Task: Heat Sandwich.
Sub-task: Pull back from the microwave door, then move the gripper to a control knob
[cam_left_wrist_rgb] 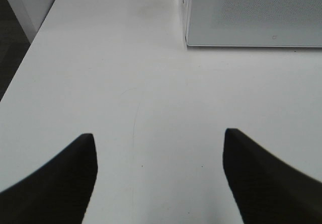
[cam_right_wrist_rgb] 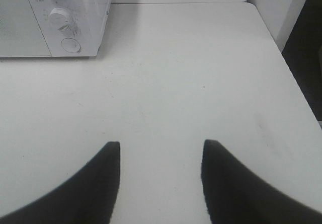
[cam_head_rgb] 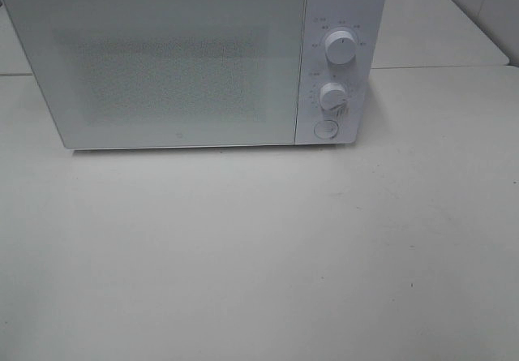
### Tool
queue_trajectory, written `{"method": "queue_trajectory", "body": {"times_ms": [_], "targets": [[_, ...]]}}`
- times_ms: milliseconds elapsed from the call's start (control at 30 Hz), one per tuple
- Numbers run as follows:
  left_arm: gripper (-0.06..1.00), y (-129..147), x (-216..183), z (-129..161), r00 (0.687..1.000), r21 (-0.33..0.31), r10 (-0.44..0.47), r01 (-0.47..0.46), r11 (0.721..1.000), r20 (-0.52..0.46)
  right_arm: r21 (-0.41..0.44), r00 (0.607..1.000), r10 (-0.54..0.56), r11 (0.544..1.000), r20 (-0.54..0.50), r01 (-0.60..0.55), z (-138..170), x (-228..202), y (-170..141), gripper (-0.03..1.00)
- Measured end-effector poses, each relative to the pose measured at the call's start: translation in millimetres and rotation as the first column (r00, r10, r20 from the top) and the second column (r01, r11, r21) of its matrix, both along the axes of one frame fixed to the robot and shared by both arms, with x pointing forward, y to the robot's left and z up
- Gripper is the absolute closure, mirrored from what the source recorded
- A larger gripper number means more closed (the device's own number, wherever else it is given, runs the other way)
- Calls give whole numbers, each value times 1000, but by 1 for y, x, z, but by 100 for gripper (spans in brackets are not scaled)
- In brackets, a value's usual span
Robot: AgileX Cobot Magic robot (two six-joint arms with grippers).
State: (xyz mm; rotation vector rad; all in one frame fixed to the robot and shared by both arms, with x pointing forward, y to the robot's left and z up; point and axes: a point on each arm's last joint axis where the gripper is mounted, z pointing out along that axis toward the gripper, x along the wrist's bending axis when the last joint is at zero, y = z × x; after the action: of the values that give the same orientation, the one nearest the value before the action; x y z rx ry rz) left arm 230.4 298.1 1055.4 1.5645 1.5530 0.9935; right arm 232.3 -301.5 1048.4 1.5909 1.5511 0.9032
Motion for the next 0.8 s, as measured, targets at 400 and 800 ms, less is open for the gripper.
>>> {"method": "queue_trajectory", "body": {"times_ms": [400, 800], "targets": [[28, 0, 0, 0, 1000, 0, 0, 0, 1000, 0, 0, 1000, 0, 1000, 0, 0, 0, 0, 0, 46], [28, 0, 0, 0, 1000, 0, 0, 0, 1000, 0, 2, 1000, 2, 1000, 0, -2, 0, 0, 0, 46]]}}
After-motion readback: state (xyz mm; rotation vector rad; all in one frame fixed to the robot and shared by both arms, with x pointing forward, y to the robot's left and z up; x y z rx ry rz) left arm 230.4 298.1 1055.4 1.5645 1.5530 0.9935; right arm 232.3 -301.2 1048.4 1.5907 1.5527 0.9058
